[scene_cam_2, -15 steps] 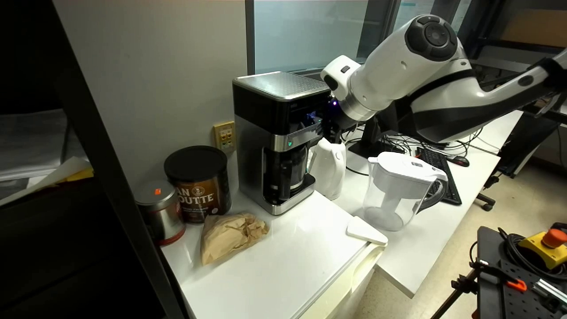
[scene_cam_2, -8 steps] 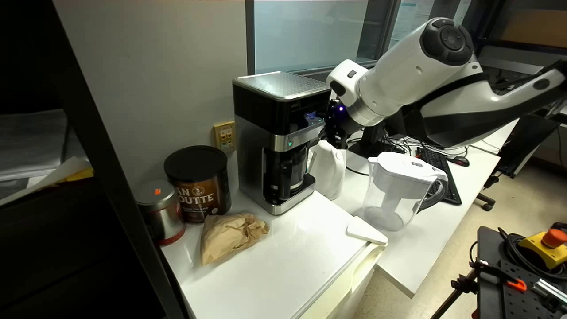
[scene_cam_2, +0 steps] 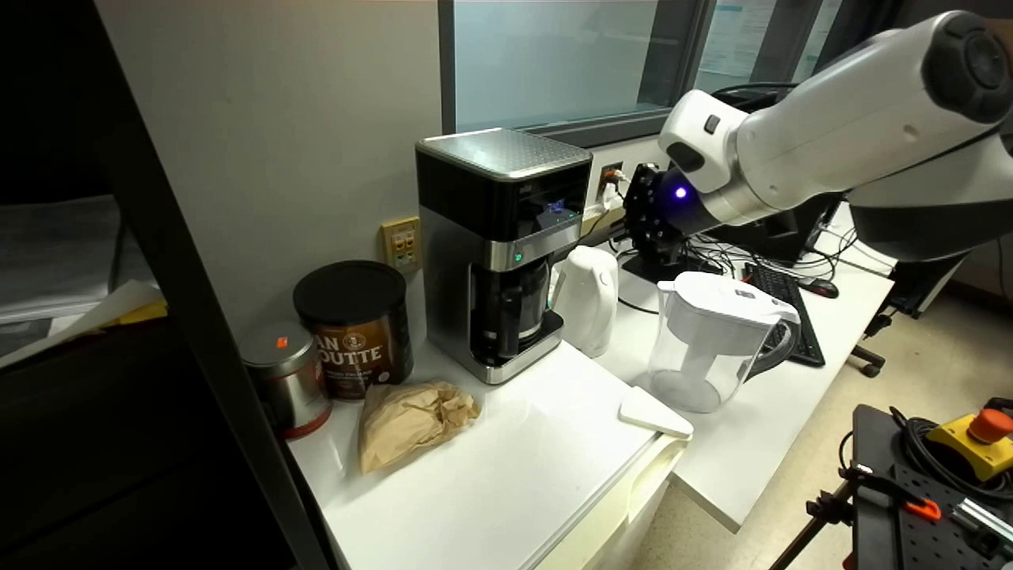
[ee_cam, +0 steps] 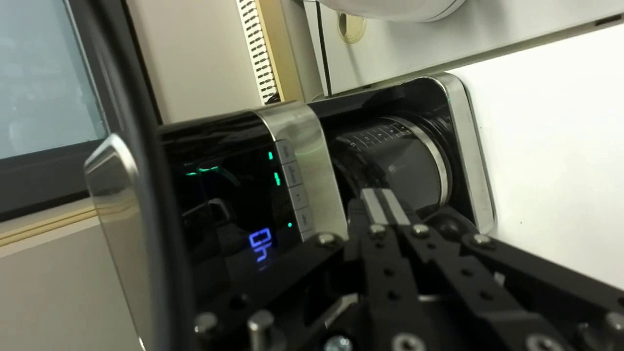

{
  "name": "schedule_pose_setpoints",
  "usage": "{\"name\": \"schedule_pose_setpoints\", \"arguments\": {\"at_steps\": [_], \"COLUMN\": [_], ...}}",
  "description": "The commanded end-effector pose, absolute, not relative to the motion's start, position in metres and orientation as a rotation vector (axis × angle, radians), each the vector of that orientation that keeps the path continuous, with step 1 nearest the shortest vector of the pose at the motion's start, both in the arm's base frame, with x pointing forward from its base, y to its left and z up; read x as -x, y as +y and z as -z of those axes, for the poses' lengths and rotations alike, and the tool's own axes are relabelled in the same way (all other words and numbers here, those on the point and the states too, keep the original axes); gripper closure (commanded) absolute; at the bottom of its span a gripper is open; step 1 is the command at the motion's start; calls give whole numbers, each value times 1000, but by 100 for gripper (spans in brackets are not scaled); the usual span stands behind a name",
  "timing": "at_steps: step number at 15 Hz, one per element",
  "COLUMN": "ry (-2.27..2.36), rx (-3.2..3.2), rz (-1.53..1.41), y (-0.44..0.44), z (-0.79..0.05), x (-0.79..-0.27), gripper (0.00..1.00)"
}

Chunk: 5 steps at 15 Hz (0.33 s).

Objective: Flip a switch on the right side of the coffee maker

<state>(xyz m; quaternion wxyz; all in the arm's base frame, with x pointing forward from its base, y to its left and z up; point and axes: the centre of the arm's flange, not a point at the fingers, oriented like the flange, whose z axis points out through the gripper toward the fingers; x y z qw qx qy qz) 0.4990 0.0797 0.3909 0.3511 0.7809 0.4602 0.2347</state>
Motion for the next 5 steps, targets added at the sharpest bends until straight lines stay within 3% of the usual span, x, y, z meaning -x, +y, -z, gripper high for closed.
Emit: {"name": "schedule_pose_setpoints", "arguments": {"at_steps": [1,5], "ry": [1247,1268], "rx": [-1927,-1867], "rz": [-642,-656], "y": [74,71], "z": [-406,-412], "x": [-458,-439], "gripper": [98,98]}}
